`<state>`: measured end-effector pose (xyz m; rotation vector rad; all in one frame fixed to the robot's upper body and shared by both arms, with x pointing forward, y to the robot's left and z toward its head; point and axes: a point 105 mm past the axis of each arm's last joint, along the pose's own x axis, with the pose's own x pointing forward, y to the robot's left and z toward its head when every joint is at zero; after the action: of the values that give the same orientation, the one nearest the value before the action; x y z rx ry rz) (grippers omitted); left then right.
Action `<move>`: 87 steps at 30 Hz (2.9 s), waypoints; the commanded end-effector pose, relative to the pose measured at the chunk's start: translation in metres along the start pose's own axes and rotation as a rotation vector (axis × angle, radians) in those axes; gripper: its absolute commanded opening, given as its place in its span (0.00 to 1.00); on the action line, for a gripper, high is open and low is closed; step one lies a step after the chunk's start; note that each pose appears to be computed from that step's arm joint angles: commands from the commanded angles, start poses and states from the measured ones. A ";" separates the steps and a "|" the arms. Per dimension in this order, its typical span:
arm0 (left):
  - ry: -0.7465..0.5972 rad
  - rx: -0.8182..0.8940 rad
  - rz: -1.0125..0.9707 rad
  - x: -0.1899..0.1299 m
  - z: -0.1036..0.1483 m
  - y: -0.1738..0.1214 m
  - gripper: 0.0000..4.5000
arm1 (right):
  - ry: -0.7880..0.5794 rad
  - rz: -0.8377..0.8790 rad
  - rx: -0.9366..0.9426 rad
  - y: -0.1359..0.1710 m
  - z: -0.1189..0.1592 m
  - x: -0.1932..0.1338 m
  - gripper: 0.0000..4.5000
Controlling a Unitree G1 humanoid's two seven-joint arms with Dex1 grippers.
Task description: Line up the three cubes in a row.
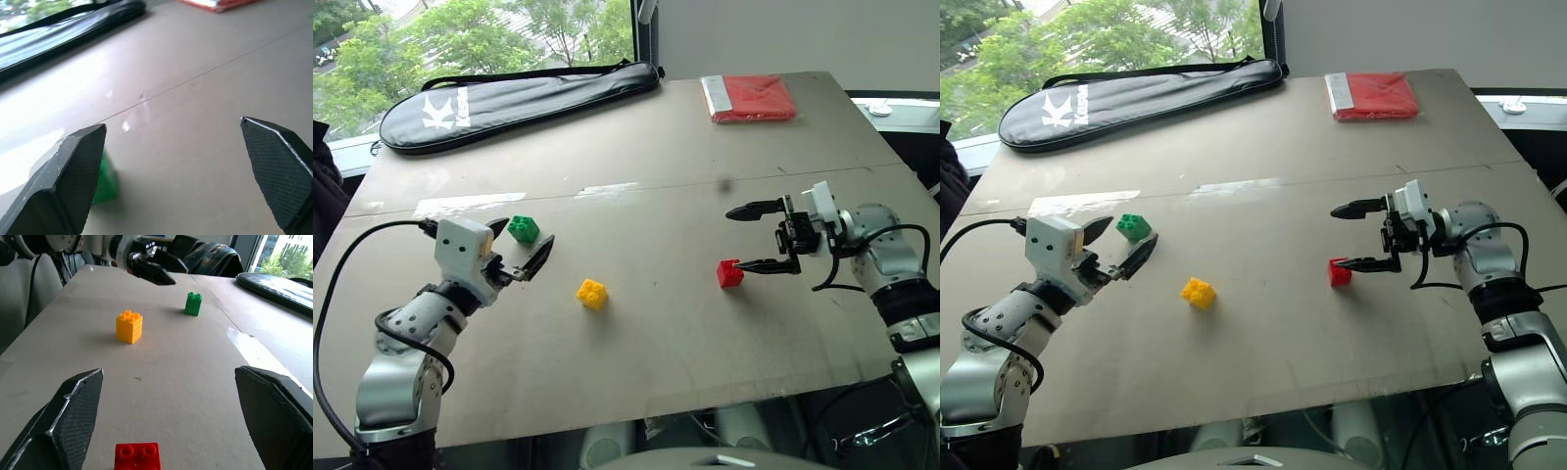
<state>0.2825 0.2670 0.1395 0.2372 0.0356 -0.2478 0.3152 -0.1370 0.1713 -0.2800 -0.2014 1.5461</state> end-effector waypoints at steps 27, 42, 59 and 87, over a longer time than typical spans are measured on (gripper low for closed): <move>0.031 -0.018 -0.014 0.091 -0.035 0.011 0.73 | -0.076 -0.240 -0.013 0.005 0.023 -0.021 1.00; -0.228 0.070 -0.544 0.111 0.059 -0.065 0.30 | -0.049 -0.331 0.017 0.015 0.020 -0.046 1.00; -0.185 0.229 -1.273 0.099 0.039 -0.218 0.30 | -0.016 -0.471 0.052 0.055 0.016 -0.066 1.00; 0.009 0.226 -1.240 0.091 -0.004 -0.232 0.30 | 0.029 -0.438 0.092 0.069 0.004 -0.071 1.00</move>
<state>0.3182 0.0271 0.0797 0.4060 0.1493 -1.4696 0.2469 -0.2058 0.1497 -0.1423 -0.1316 1.1114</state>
